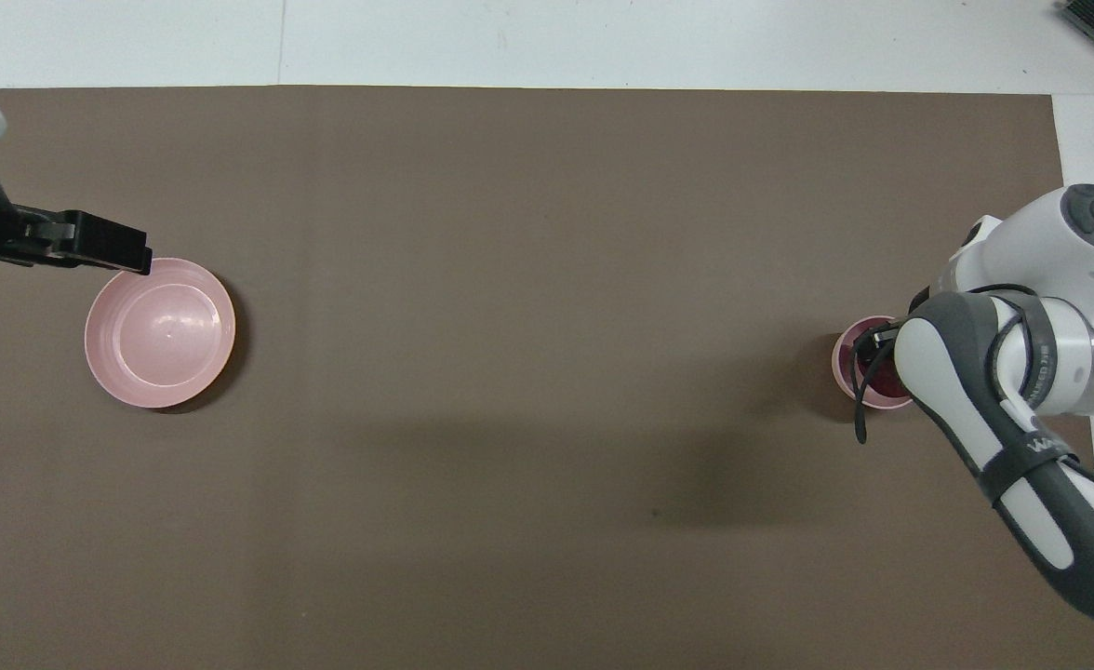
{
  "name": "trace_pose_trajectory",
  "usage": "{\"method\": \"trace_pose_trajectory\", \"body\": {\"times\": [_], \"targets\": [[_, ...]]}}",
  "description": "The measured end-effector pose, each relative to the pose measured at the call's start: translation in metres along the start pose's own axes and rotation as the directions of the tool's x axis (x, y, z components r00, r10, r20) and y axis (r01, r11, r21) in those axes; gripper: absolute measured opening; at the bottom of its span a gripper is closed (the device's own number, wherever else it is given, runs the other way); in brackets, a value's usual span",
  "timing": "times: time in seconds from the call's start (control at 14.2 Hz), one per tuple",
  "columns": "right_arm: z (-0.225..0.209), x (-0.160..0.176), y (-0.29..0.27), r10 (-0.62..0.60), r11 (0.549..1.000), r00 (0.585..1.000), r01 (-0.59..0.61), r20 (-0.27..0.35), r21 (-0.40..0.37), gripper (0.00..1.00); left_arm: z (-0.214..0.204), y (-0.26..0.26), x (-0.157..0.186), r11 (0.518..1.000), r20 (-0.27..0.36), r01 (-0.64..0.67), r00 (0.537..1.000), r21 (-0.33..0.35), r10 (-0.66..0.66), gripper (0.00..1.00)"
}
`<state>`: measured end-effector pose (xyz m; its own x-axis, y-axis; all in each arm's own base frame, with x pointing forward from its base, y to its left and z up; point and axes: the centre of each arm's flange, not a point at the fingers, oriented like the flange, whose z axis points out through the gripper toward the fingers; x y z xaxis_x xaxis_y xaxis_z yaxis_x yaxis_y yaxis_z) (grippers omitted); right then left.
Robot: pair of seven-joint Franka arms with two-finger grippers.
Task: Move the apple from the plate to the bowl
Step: 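Lower the apple into the small pink bowl and open the right gripper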
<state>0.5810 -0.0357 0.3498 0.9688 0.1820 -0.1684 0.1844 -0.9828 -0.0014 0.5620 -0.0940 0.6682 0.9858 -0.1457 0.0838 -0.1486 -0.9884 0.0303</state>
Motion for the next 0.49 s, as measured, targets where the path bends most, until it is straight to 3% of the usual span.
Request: {"method": "trace_pose_trajectory", "body": {"times": [0.14, 0.35, 0.49], "targets": [[0.002, 0.000, 0.000, -0.001, 1.000, 1.000, 0.001, -0.005, -0.001, 0.69, 0.002, 0.001, -0.005, 1.000, 0.029, -0.002, 1.000, 0.001, 0.002, 1.00], [0.002, 0.001, -0.001, 0.001, 1.000, 1.000, -0.001, -0.010, -0.002, 0.99, 0.003, -0.006, -0.011, 1.000, 0.055, 0.015, 0.998, 0.004, -0.015, 1.00], [-0.009, 0.006, -0.003, 0.038, 0.999, 0.999, -0.039, -0.035, -0.007, 1.00, 0.002, -0.017, -0.011, 0.999, 0.055, 0.033, 0.998, 0.006, -0.033, 1.00]]}}
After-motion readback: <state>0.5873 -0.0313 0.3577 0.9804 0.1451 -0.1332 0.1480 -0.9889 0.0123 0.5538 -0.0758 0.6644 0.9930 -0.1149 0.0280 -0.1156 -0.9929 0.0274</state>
